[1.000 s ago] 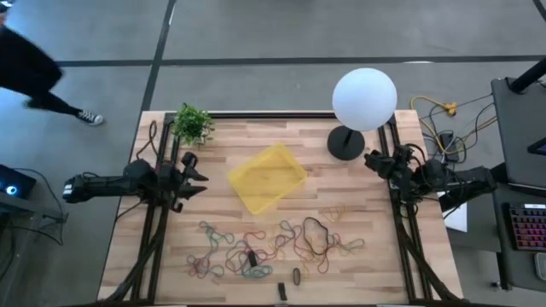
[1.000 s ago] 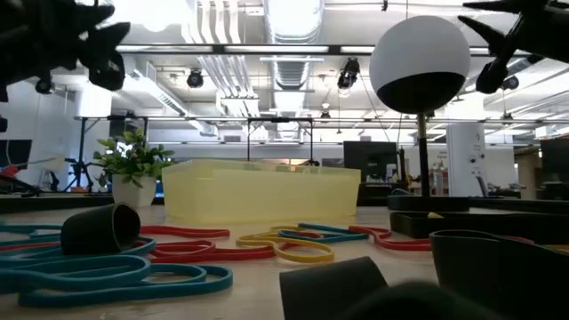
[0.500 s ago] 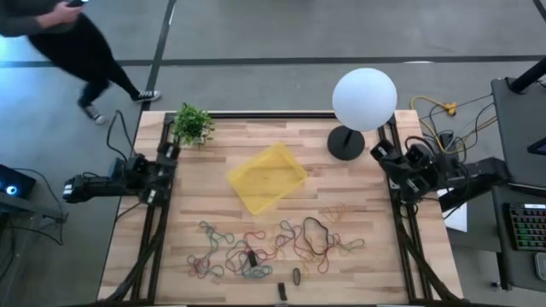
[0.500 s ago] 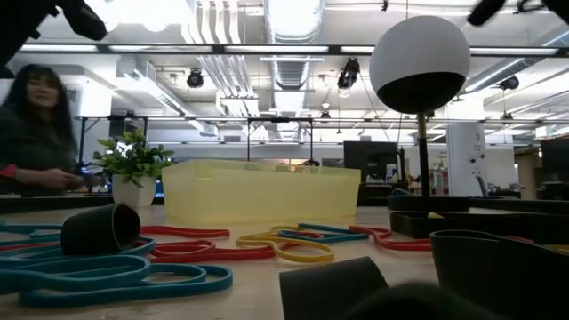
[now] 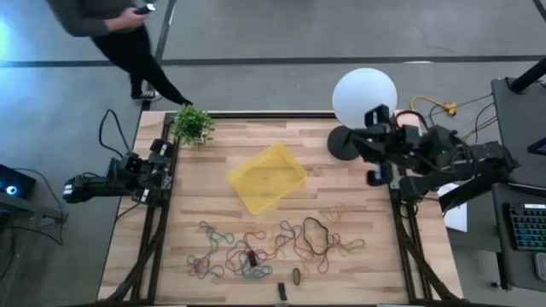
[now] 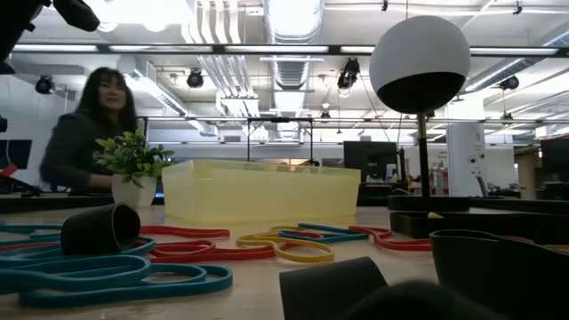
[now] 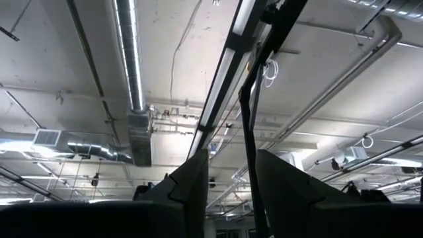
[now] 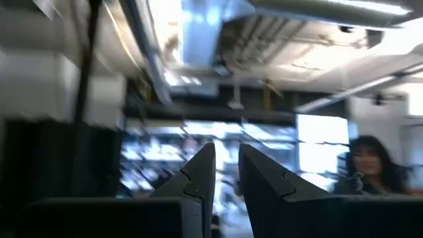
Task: Pick and place rubber bands into bin
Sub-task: Put the blue rubber band into the yellow bin
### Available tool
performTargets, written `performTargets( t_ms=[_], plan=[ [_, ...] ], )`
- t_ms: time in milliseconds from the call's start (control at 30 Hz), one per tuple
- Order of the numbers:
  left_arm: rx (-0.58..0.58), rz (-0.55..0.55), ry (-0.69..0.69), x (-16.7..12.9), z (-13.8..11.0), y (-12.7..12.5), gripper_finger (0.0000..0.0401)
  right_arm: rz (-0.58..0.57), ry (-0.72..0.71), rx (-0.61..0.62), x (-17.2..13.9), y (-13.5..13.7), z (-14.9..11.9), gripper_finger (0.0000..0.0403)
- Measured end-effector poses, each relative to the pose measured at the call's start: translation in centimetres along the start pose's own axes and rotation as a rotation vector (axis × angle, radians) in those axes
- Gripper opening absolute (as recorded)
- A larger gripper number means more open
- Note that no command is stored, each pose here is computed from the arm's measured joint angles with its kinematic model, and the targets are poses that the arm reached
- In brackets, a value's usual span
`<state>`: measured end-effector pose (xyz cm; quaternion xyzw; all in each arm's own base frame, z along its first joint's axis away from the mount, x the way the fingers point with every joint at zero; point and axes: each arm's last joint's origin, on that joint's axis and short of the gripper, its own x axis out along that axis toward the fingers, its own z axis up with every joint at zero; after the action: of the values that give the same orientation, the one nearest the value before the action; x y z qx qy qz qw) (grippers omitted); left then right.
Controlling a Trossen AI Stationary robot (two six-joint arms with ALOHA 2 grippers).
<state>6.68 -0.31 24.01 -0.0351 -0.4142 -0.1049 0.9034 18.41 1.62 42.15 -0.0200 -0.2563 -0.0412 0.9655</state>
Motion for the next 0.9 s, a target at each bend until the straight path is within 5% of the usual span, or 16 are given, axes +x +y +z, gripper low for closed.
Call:
performTargets(
  t_ms=[233, 467, 633, 900],
  plan=[
    [0.001, 0.0, 0.0, 0.0, 0.0, 0.0, 0.0112, -0.176, 0.178, -0.224, 5.5, 0.2, 0.9, 0.0091],
    [-0.025, 0.0, -0.001, 0.0, 0.0, 0.0, 0.0112, -0.171, 0.273, -0.32, 9.4, 0.8, 1.0, 0.0141],
    [-0.223, 0.015, -0.005, 0.0, 0.0, 0.0, 0.0112, -0.168, 0.29, -0.33, 10.1, 0.9, 1.1, 0.0165],
    [-0.234, 0.033, -0.009, 0.0, 0.0, 0.1, 0.0112, -0.176, 0.285, -0.32, 9.7, 0.7, 1.7, 0.0174]
  ],
)
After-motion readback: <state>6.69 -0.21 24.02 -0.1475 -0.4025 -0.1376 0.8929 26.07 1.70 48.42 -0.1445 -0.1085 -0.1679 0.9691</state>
